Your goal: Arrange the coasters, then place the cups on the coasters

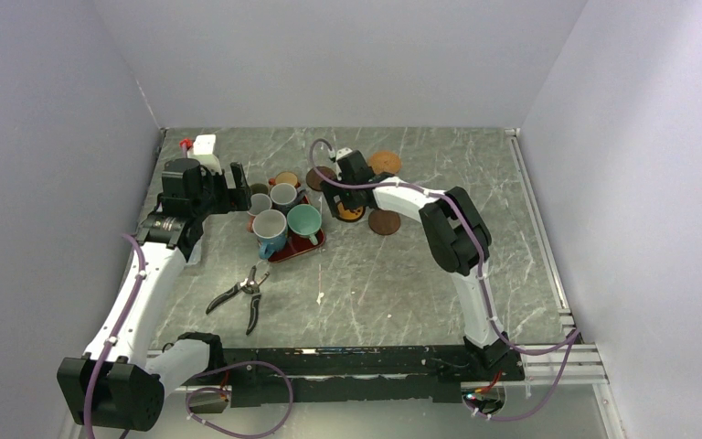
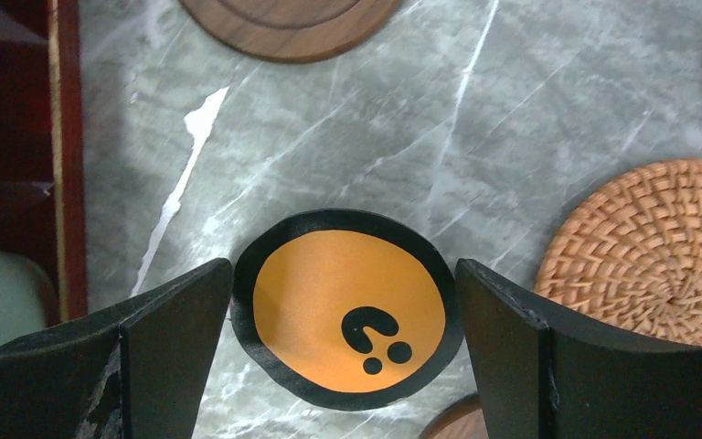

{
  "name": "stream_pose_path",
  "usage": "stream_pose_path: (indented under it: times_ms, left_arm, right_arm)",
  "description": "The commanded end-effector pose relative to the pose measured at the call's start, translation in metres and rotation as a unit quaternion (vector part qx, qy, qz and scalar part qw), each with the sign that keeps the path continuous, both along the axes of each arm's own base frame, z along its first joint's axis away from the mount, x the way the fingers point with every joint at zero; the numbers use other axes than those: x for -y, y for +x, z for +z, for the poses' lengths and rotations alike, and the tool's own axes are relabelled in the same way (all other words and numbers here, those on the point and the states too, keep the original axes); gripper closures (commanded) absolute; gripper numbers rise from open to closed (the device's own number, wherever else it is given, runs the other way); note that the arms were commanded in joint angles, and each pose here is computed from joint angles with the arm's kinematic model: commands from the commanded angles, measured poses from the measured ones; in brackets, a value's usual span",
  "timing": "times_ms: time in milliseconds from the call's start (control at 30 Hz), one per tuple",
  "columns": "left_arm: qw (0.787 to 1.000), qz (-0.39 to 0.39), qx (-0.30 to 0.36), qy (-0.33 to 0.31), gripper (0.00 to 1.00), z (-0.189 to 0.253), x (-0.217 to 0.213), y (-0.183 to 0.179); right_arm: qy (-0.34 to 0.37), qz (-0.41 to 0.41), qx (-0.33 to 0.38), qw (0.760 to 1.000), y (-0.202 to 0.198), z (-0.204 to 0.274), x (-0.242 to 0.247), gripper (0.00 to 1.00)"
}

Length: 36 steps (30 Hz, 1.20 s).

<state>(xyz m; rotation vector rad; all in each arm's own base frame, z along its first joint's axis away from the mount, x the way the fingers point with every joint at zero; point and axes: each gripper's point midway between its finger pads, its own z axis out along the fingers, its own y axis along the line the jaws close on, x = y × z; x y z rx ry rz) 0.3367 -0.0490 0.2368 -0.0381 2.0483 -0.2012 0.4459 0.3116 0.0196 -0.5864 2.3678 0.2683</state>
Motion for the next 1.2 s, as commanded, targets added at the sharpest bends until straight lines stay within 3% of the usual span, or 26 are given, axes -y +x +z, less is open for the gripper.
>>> stream_pose_path:
  times_ms: [0,1167]
  left_arm:
    - [1.000,-0.005,0.020,-0.011,0.06,0.015,0.005,0.006]
    - [1.000,0.008,0.019,0.000,0.06,0.014,-0.001,0.006]
  right_arm:
    - [-0.014,0.002,-0.058,0.998,-0.042,-0.022,0.002,0.05]
    - [-0.064,-0.036,-0.074,0.995,-0.158,-0.027,0.047,0.06]
